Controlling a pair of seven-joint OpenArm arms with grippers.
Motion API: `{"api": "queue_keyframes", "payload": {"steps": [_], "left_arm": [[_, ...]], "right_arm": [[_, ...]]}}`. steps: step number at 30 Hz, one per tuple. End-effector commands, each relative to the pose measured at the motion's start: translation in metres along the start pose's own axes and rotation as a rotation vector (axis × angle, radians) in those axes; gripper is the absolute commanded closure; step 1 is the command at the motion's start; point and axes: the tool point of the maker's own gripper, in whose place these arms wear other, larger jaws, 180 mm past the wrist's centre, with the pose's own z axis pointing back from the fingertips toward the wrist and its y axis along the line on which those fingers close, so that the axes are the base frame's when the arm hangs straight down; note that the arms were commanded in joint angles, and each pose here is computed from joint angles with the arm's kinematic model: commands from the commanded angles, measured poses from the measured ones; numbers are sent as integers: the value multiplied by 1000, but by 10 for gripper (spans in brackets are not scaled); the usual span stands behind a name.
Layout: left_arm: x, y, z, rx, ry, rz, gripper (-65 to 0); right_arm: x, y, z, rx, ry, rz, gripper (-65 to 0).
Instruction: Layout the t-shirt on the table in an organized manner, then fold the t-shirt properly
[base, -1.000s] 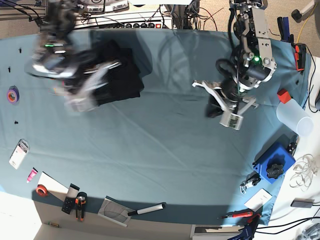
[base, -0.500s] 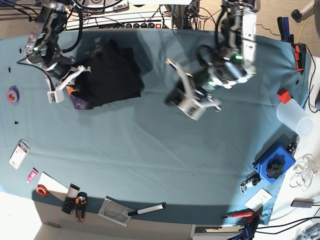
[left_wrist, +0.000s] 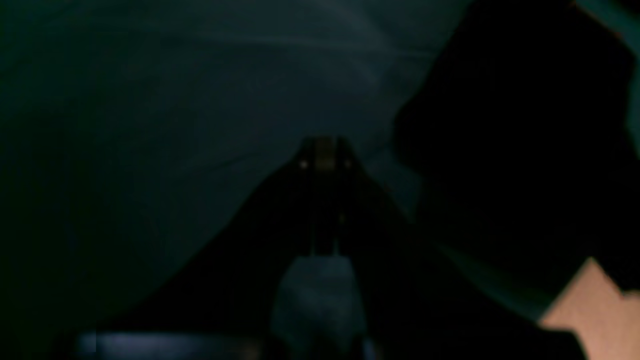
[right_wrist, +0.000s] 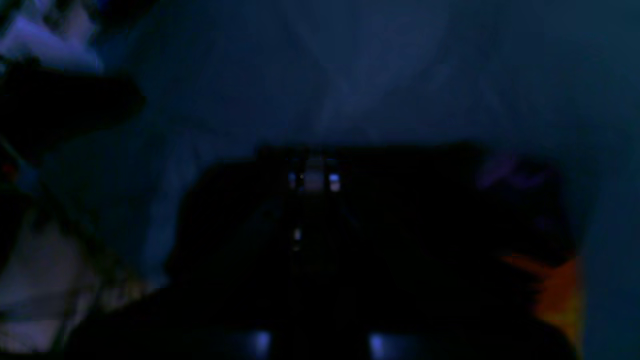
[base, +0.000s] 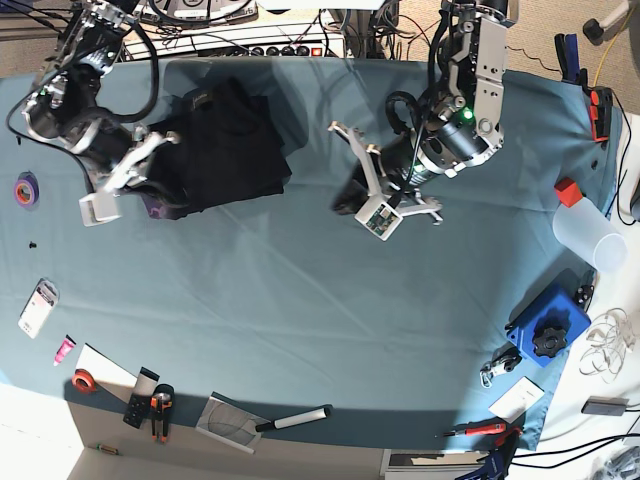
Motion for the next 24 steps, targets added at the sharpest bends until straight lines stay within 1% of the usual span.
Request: {"api": "queue_keyframes", "payload": {"steps": [1, 5, 7, 9, 11, 13, 16, 18, 21, 24], "left_arm": [[13, 5, 2, 23, -47, 0, 0], [9, 33, 9, 114, -38, 29, 0], [5, 54, 17, 172, -38, 54, 0], [-1, 76, 28, 235, -34, 87, 0], [-10, 95, 39, 290, -25, 114, 0], [-18, 105, 50, 310, -24, 154, 0], [-31, 106, 62, 274, -28, 209, 0], [-42, 110, 71, 273, -18, 247, 0], [-57, 123, 90, 332, 1, 283, 0], [-70, 134, 111, 394, 42, 301, 0]], "right_arm": [[9, 2, -4, 13, -31, 18, 0], [-15, 2, -38, 27, 9, -8, 0], [-32, 0, -51, 18, 75, -4, 0], [-45, -1, -57, 6, 135, 7, 0], [-48, -3, -56, -11, 159, 9, 0], [-38, -7, -49, -44, 141, 7, 0], [-4, -12, -27, -108, 45, 64, 0], [20, -14, -6, -166, -20, 118, 0], [45, -19, 27, -267, -88, 169, 0], [40, -31, 54, -348, -101, 156, 0]]}}
